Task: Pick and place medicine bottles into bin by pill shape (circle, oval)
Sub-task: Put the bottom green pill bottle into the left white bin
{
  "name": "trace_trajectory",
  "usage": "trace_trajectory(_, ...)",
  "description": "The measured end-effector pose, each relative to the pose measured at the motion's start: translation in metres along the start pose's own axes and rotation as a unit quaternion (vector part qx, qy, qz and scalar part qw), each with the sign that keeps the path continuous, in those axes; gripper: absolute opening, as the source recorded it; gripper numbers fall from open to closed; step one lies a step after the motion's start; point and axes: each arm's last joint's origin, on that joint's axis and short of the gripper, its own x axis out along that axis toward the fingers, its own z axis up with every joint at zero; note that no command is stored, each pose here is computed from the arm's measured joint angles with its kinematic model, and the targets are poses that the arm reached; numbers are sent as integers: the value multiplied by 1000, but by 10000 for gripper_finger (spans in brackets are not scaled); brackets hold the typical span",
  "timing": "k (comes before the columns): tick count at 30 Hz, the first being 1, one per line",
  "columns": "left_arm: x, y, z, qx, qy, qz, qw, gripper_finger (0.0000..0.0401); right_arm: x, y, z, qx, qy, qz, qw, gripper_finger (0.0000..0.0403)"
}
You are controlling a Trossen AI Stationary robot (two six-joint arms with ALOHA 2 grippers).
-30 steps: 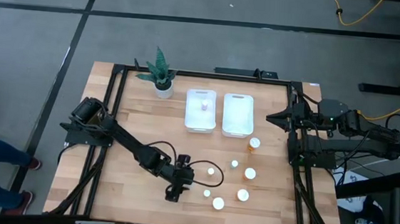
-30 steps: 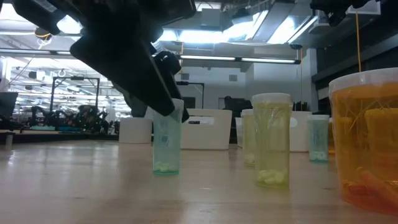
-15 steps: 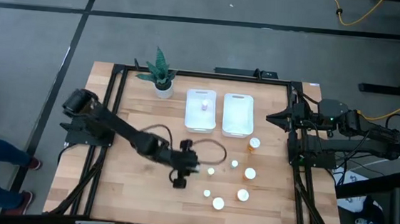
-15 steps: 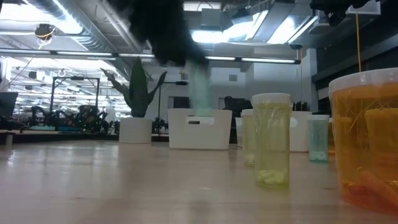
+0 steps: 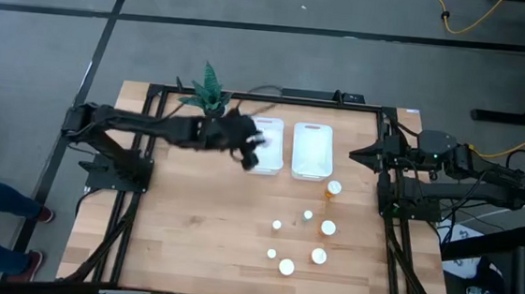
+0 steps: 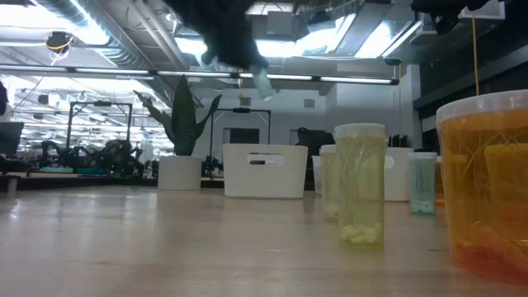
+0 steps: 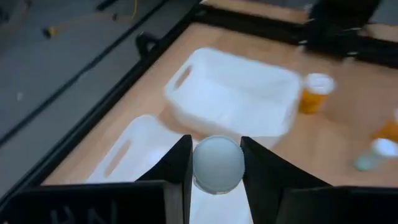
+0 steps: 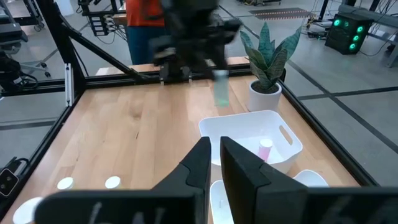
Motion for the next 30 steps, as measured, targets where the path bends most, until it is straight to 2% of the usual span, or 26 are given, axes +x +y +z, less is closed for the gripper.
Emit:
trace_trajectory(4, 25, 33, -9, -17, 51, 42, 998, 91, 0, 0, 0, 2, 0, 0, 1000, 39)
trace_trajectory(7, 40, 46, -15, -29, 79, 37, 996, 91, 0, 0, 0, 1, 1, 0, 1000, 39)
trace_trajectory(15, 78, 60, -39, -36, 137, 49, 989, 92, 0, 0, 0, 0, 1, 0, 1000, 39)
trace_trajectory(21, 103, 65, -52, -41, 141, 57, 987, 93, 0, 0, 0, -1, 1, 0, 1000, 39)
trace_trajectory(30, 112, 64, -61, -37, 155, 59, 985, 101, 0, 0, -1, -2, 3, 0, 1000, 39)
